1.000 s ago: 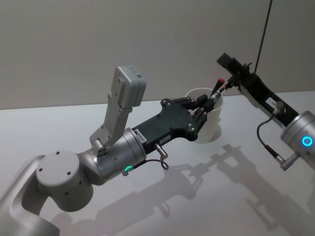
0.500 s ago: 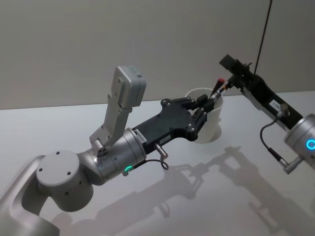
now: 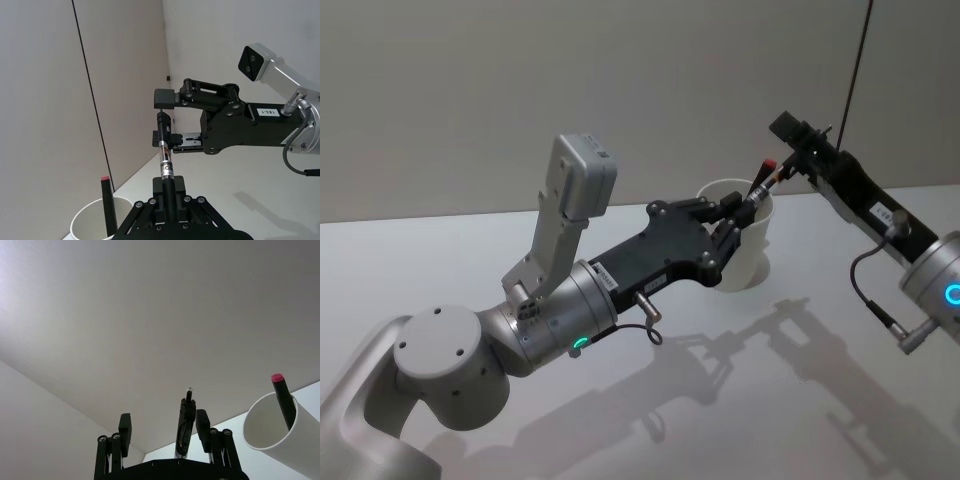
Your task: Place the pen into the pen holder.
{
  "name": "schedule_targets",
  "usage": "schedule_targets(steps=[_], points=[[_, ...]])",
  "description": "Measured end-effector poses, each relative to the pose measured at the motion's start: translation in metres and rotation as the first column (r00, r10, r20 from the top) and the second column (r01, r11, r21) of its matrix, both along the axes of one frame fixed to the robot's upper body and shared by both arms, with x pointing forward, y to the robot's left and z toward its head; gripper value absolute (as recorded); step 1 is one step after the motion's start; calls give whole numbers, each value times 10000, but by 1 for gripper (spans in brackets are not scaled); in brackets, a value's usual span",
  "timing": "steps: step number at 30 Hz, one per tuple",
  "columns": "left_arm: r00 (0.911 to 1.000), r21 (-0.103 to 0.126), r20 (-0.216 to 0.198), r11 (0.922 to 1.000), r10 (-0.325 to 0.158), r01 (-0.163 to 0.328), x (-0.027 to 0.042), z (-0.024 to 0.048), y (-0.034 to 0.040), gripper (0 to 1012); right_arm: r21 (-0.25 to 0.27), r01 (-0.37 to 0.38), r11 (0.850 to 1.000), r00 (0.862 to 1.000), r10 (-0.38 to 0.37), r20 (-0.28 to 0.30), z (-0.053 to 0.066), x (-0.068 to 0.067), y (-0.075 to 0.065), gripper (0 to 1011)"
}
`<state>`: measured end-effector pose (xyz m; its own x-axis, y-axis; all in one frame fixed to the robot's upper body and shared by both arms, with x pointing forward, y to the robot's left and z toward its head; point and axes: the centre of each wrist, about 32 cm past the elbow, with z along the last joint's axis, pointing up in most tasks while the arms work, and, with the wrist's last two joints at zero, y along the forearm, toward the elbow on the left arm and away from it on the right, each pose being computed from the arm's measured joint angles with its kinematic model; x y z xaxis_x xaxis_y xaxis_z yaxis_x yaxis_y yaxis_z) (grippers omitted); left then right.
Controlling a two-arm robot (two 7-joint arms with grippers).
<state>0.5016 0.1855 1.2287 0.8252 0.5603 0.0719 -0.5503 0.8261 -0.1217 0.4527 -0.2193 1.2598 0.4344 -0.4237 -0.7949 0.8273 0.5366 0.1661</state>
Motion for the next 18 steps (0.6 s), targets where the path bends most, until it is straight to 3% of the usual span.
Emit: schedule_targets(steps=[2,18], points=[[10000,1,0,10000,0,0,0,0,0,130,1,4,10000,10000,-4,4,1,-1,0,813],[10000,0,0,10000,0,0,0,0,0,130,5,15,10000,10000,-15,5,2,-7,-1,272]])
